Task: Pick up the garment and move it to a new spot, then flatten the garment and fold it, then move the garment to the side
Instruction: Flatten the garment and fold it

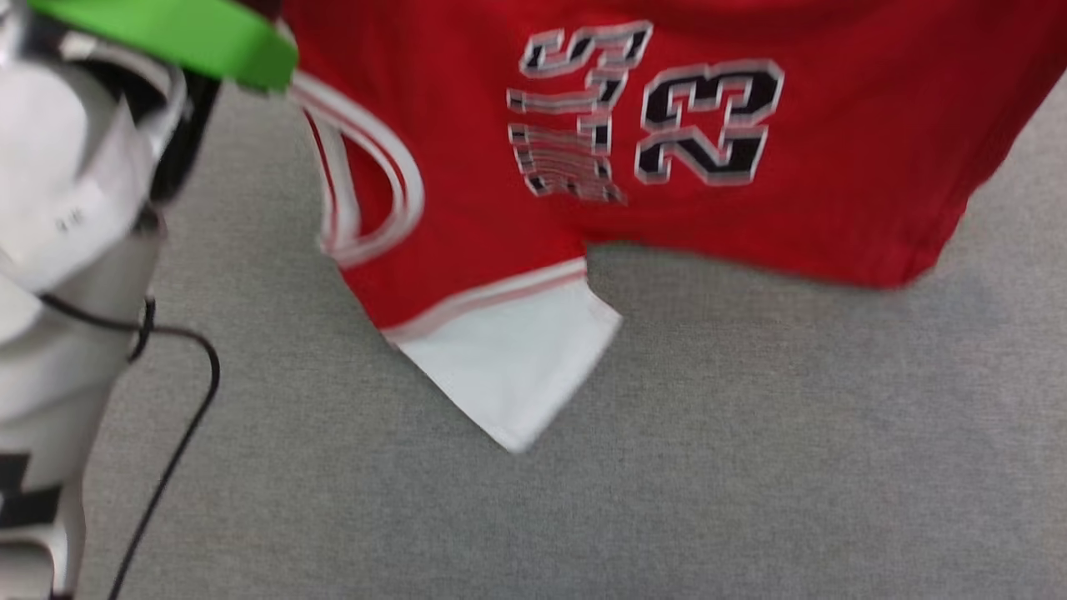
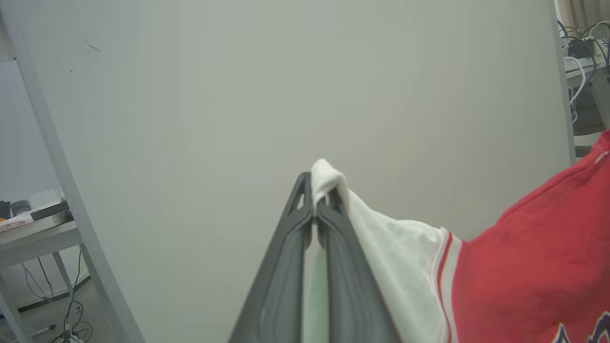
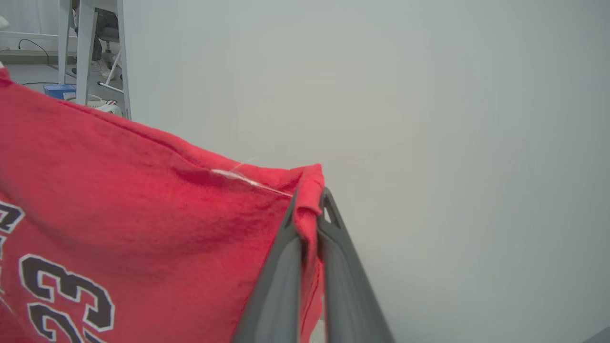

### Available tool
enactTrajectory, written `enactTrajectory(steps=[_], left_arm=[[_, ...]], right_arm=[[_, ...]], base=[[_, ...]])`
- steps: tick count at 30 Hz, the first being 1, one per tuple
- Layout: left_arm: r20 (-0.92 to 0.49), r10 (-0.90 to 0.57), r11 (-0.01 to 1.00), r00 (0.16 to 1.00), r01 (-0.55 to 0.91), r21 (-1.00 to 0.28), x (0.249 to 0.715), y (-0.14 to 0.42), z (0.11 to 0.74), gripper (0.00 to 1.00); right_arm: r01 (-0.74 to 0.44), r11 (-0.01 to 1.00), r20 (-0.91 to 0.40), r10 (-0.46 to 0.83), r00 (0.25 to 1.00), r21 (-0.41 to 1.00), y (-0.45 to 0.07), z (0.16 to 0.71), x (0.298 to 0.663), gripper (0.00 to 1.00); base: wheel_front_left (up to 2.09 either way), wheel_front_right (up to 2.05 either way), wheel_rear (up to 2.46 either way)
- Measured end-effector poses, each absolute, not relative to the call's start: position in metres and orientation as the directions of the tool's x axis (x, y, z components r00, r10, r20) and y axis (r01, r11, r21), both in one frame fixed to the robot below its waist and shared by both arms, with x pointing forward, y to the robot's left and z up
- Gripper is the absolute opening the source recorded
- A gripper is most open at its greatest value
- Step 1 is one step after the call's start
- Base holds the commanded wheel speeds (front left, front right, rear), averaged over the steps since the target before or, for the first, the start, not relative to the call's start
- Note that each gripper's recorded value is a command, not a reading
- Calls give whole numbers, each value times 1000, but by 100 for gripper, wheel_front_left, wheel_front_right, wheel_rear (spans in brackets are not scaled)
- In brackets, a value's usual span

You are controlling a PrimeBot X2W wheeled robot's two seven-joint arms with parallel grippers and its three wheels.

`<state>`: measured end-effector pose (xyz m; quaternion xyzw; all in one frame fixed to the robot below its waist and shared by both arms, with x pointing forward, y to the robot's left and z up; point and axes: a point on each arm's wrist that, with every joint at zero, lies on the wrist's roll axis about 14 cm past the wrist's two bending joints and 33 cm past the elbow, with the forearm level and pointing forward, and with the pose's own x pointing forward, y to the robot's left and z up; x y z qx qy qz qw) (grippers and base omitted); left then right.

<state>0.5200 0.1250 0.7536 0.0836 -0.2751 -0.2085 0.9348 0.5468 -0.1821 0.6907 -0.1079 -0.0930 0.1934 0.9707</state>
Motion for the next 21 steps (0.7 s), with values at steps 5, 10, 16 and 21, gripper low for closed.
enactTrajectory(steps=[5, 10, 16, 21], left_arm=[[508, -463, 885, 726, 352, 304, 557, 110, 781, 0], [548, -454, 888, 702, 307, 343, 596, 109, 812, 0], [577, -453, 886, 680, 269, 378, 631, 105, 837, 0], [599, -445, 889, 666, 248, 385, 652, 105, 848, 0]], right_arm=[[-298, 913, 227, 364, 903, -278, -182, 723, 580, 0], [-241, 927, 309, 328, 893, -287, -182, 750, 617, 0], [-186, 930, 375, 302, 876, -316, -180, 770, 654, 0], [-144, 930, 404, 281, 871, -337, -184, 780, 678, 0]], base=[[0, 0, 0], [0, 0, 0], [0, 0, 0], [0, 0, 0]])
